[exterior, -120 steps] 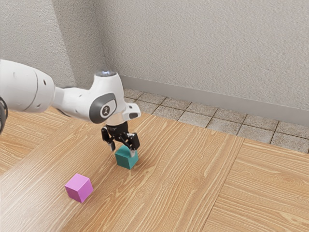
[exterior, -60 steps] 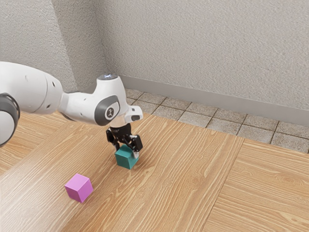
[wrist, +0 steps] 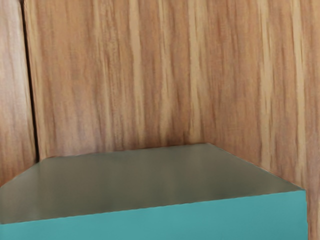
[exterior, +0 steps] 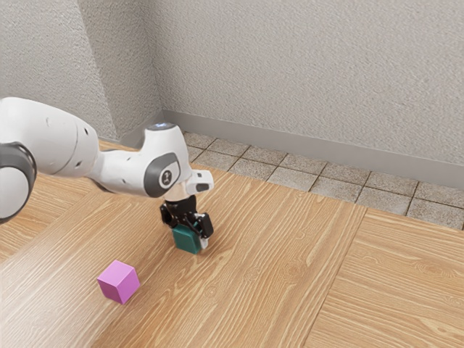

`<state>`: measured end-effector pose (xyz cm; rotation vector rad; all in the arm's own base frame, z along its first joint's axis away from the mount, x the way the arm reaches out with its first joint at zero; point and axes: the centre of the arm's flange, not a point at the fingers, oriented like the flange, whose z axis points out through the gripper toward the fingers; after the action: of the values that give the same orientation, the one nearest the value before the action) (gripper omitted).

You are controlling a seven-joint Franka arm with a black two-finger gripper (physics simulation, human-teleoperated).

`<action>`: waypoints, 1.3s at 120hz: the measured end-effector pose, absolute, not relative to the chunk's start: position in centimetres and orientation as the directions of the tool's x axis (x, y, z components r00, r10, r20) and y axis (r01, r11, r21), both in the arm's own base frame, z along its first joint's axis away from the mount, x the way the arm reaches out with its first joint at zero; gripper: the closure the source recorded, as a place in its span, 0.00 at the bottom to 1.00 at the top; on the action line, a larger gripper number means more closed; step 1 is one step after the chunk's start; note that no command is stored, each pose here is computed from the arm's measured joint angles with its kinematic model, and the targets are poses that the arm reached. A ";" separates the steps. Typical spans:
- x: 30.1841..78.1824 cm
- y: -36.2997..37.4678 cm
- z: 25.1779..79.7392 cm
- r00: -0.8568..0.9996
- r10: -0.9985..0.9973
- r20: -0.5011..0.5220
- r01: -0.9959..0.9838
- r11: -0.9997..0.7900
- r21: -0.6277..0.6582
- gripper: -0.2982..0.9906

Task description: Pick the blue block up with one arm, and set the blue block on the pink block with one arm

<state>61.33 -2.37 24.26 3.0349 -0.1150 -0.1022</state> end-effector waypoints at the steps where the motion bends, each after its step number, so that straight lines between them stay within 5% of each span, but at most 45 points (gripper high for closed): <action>1: 61.5 -2.4 24.3 0.995 -0.080 -0.061 -0.073 -0.992 0.105 0.23; 18: 62.2 -2.6 24.5 0.994 -0.096 -0.046 -0.091 -0.990 0.105 0.24; 43: 62.0 -2.6 26.6 0.994 -0.108 -0.017 -0.106 -0.989 0.103 0.46; 62: 52.6 -1.1 34.7 0.995 -0.097 0.030 -0.099 -0.992 0.073 0.54; 98: 41.2 2.0 37.0 0.999 0.019 0.036 0.019 -1.000 -0.010 0.57; 156: 41.0 2.7 33.7 0.995 0.079 -0.063 0.079 -0.997 -0.014 0.56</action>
<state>41.03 2.70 33.66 3.1487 0.1245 -0.0996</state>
